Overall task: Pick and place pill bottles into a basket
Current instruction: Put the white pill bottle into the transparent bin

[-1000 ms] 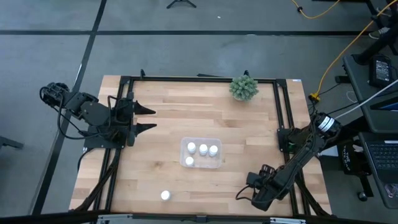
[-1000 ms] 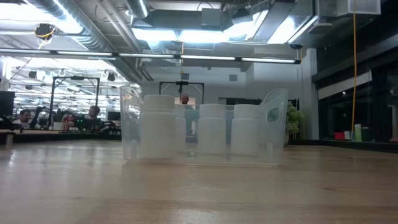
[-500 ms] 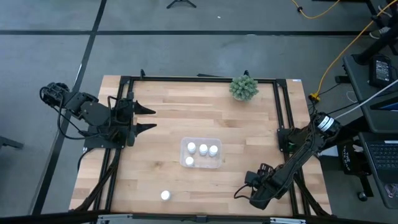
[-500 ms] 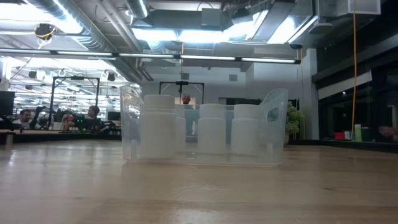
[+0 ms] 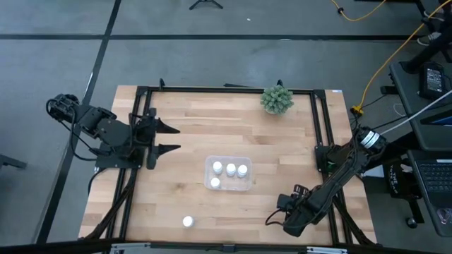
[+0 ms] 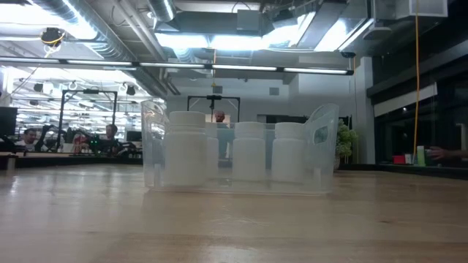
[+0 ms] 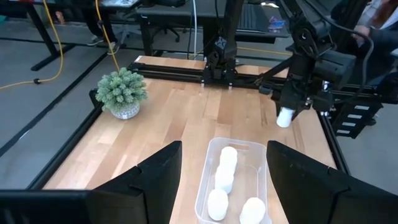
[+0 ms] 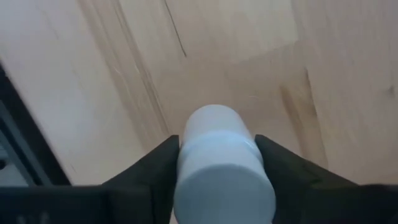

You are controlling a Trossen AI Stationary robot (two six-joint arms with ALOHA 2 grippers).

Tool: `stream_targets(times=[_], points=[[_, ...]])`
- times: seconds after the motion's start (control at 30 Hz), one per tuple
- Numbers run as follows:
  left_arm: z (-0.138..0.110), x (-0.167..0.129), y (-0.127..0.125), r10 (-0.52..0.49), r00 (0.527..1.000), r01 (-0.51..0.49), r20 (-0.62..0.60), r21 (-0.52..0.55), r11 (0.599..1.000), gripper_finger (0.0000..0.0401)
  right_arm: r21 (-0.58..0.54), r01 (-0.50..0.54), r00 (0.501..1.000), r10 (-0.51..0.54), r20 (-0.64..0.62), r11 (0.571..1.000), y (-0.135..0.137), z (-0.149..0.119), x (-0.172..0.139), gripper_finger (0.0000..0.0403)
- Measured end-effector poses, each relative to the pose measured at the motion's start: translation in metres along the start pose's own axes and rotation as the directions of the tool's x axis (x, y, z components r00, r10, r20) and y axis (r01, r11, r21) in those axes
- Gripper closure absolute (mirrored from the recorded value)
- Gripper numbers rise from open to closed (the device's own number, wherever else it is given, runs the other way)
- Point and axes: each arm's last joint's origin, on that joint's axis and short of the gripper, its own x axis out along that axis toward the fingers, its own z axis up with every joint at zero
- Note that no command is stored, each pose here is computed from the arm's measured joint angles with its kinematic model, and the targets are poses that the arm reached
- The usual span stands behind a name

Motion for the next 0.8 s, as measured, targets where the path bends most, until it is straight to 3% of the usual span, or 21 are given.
stream_targets(times=[0.3, 0.47, 0.63, 0.8], points=[[0.0, 0.0, 0.0, 0.007, 1.0, -0.007, 0.003, -0.001, 1.0, 0.0173, -0.031, -0.004, 1.0, 0.005, 0.022, 1.0, -0.023, 0.007, -0.039, 0.0229], [0.001, 0.0, 0.0, 0.007, 1.0, -0.007, 0.007, -0.004, 1.0, 0.0173, -0.055, 0.014, 0.989, -0.006, 0.145, 0.998, -0.054, 0.023, -0.082, 0.0229], [0.003, 0.0, -0.001, -0.001, 1.0, 0.001, 0.031, -0.021, 1.0, 0.0173, -0.148, 0.013, 0.932, 0.042, 0.36, 0.989, -0.072, 0.057, -0.135, 0.0229], [0.006, 0.0, -0.001, 0.008, 0.998, -0.007, 0.06, -0.013, 1.0, 0.0174, -0.276, 0.062, 0.858, 0.09, 0.505, 0.959, -0.073, 0.105, -0.177, 0.0229]])
